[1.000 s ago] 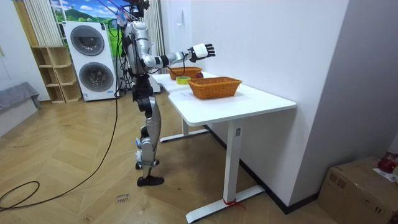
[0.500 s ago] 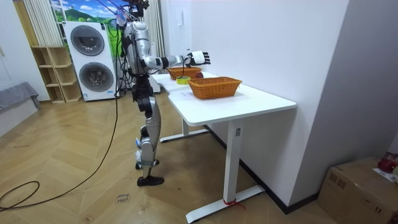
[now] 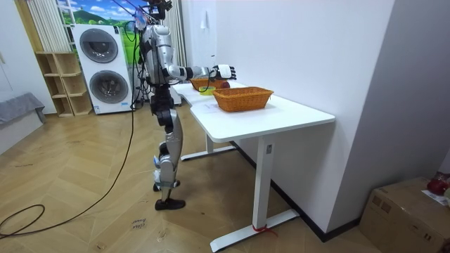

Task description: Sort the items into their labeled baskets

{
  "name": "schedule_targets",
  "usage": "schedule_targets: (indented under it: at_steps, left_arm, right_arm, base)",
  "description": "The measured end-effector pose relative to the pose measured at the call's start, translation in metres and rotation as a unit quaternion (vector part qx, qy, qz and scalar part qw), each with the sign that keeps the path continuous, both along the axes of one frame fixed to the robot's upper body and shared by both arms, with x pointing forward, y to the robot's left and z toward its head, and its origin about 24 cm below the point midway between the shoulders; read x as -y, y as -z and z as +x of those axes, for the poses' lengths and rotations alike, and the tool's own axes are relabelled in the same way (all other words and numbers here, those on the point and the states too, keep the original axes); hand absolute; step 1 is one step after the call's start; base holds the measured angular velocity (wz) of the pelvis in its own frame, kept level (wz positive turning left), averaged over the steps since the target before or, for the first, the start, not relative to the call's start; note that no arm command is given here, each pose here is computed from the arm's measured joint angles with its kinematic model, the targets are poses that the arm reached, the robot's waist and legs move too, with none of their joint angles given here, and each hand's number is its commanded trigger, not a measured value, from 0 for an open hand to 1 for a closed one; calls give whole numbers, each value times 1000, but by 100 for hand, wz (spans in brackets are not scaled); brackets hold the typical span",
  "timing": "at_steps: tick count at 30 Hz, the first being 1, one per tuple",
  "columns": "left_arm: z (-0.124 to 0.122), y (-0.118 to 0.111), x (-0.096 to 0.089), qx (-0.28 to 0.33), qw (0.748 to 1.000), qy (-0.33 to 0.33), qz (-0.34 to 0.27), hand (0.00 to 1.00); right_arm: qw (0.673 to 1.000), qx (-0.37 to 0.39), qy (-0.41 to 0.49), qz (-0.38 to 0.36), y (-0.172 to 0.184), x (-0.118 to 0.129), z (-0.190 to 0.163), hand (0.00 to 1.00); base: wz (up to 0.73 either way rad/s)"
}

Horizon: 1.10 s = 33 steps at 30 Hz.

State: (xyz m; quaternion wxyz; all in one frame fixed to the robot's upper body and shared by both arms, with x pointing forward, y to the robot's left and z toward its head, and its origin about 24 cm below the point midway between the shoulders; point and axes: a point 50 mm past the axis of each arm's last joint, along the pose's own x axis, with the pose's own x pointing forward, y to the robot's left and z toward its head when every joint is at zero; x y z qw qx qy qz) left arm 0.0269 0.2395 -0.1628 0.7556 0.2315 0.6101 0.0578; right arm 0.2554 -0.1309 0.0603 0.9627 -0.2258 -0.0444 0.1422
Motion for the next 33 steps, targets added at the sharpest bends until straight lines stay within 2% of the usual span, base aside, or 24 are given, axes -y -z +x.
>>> schedule_targets:
  at_steps: [8,21,33]
  left_arm:
    - [-8,2,2,-20,1000,4,-2,0]
    - [-7,3,6,-18,1000,5,2,0]
    - [-7,4,9,-25,1000,3,0,0]
  right_arm:
    - [1000,-14,-23,3,8,-17,-4,0]
    - [999,-23,-22,6,12,-19,-3,0]
    - [997,-72,-27,-10,37,-28,-7,0]
  base:
    - [0]
    - [3]
    - [0]
